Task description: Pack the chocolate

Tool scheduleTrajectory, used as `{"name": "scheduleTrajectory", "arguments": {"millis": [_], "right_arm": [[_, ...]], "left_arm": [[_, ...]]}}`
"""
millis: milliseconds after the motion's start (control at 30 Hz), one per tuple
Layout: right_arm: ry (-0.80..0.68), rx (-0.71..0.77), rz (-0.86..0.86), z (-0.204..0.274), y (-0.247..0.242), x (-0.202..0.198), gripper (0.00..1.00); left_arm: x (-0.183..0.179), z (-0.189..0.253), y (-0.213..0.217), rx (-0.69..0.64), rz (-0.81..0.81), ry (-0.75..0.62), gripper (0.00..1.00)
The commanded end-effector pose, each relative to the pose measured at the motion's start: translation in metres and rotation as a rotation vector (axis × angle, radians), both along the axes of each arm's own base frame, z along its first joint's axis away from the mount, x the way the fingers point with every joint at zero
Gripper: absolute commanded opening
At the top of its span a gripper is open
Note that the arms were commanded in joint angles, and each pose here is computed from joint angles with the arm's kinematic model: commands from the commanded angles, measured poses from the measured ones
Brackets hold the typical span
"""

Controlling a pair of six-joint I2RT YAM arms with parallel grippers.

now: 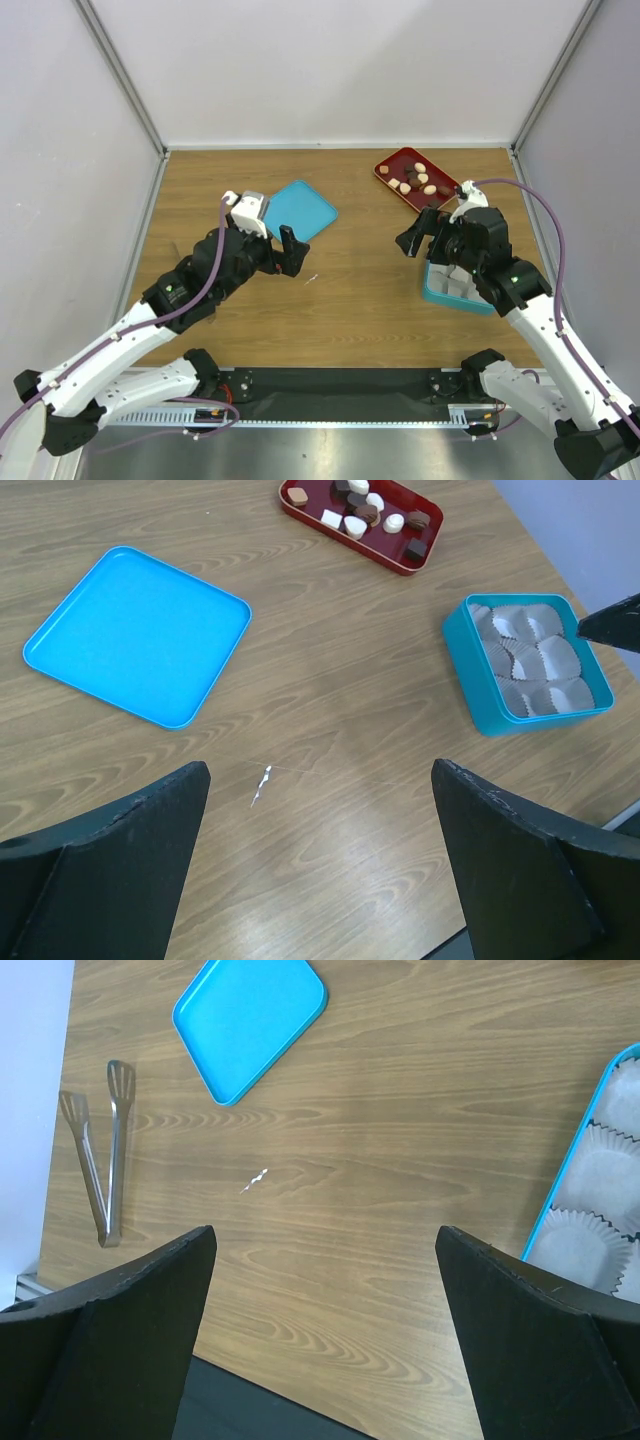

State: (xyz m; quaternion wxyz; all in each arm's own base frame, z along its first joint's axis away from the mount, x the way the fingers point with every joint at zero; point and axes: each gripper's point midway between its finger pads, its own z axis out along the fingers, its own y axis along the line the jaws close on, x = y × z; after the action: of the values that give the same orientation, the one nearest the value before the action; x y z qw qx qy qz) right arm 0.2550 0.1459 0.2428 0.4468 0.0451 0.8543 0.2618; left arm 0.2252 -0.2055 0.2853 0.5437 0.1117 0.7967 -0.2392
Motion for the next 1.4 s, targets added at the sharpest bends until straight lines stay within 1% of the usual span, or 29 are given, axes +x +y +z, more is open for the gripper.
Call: {"name": "scheduleTrajectory", "arguments": {"millis": [0, 167, 267, 367, 400, 433, 500, 567, 600, 667, 700, 733, 800, 867, 900, 933, 967, 1033, 1067, 1100, 1133, 1233, 1300, 1367], "right_arm": [[-0.076, 0.041, 0.001, 0.026, 0.001, 0.004, 1.0], [-0.067, 0.061, -0.024, 0.024, -0.001, 0.005, 1.0], [-0.065, 0.078, -0.019, 0.023, 0.0, 0.005, 1.0], [-0.063, 0.098, -0.004, 0.023, 0.003, 0.004, 1.0], [-0.066, 0.103, -0.001, 0.024, 0.004, 0.003, 1.0], [-0.067, 0.11, 0.007, 0.025, 0.005, 0.001, 1.0], [-0.076, 0.125, 0.016, 0.026, 0.006, -0.002, 1.0], [-0.091, 0.141, 0.036, 0.029, 0.009, -0.004, 1.0], [-0.097, 0.141, 0.046, 0.028, 0.01, -0.006, 1.0], [-0.108, 0.156, 0.071, 0.03, 0.013, -0.01, 1.0], [-0.105, 0.158, 0.075, 0.03, 0.014, -0.011, 1.0], [-0.104, 0.161, 0.075, 0.03, 0.014, -0.011, 1.0], [-0.094, 0.168, 0.07, 0.029, 0.014, -0.012, 1.0], [-0.077, 0.182, 0.072, 0.028, 0.015, -0.014, 1.0], [-0.073, 0.189, 0.073, 0.028, 0.016, -0.015, 1.0], [-0.071, 0.196, 0.08, 0.028, 0.017, -0.016, 1.0], [-0.063, 0.197, 0.081, 0.026, 0.017, -0.018, 1.0], [-0.057, 0.202, 0.08, 0.024, 0.017, -0.019, 0.99], [-0.057, 0.203, 0.081, 0.023, 0.017, -0.02, 0.99], [-0.06, 0.202, 0.081, 0.023, 0.016, -0.021, 0.99], [-0.059, 0.201, 0.081, 0.023, 0.016, -0.022, 0.99], [-0.071, 0.188, 0.08, 0.026, 0.013, -0.025, 1.0], [-0.088, 0.182, 0.078, 0.03, 0.01, -0.026, 0.99], [-0.097, 0.182, 0.078, 0.031, 0.009, -0.027, 1.0]], "left_arm": [[0.004, 0.021, 0.001, -0.045, 0.029, -0.032, 1.0], [0.008, 0.019, 0.006, -0.053, 0.083, -0.011, 1.0], [0.014, 0.014, 0.017, -0.032, 0.158, 0.006, 1.0], [0.027, -0.002, 0.044, -0.018, 0.281, 0.094, 1.0], [0.035, -0.015, 0.067, -0.005, 0.37, 0.143, 1.0], [0.037, -0.023, 0.078, 0.004, 0.409, 0.165, 0.98], [0.042, -0.041, 0.116, 0.064, 0.558, 0.193, 0.98], [0.044, -0.051, 0.143, 0.122, 0.674, 0.193, 0.97], [0.045, -0.062, 0.159, 0.14, 0.73, 0.215, 0.97], [0.05, -0.076, 0.173, 0.145, 0.769, 0.246, 0.96], [0.054, -0.085, 0.177, 0.154, 0.772, 0.256, 0.96], [0.059, -0.098, 0.179, 0.166, 0.771, 0.299, 0.95], [0.071, -0.108, 0.183, 0.13, 0.744, 0.348, 0.9], [0.081, -0.128, 0.189, 0.171, 0.75, 0.415, 0.86], [0.085, -0.128, 0.198, 0.193, 0.771, 0.435, 0.84], [0.088, -0.134, 0.202, 0.212, 0.778, 0.462, 0.77], [0.091, -0.152, 0.207, 0.254, 0.784, 0.531, 0.73], [0.095, -0.162, 0.222, 0.28, 0.808, 0.58, 0.65], [0.097, -0.17, 0.23, 0.242, 0.815, 0.624, 0.62], [0.101, -0.174, 0.225, 0.195, 0.787, 0.628, 0.57], [0.101, -0.177, 0.227, 0.149, 0.78, 0.638, 0.57], [0.102, -0.182, 0.224, 0.158, 0.736, 0.649, 0.59], [0.095, -0.196, 0.22, 0.184, 0.701, 0.713, 0.6], [0.09, -0.204, 0.221, 0.204, 0.694, 0.739, 0.6]]}}
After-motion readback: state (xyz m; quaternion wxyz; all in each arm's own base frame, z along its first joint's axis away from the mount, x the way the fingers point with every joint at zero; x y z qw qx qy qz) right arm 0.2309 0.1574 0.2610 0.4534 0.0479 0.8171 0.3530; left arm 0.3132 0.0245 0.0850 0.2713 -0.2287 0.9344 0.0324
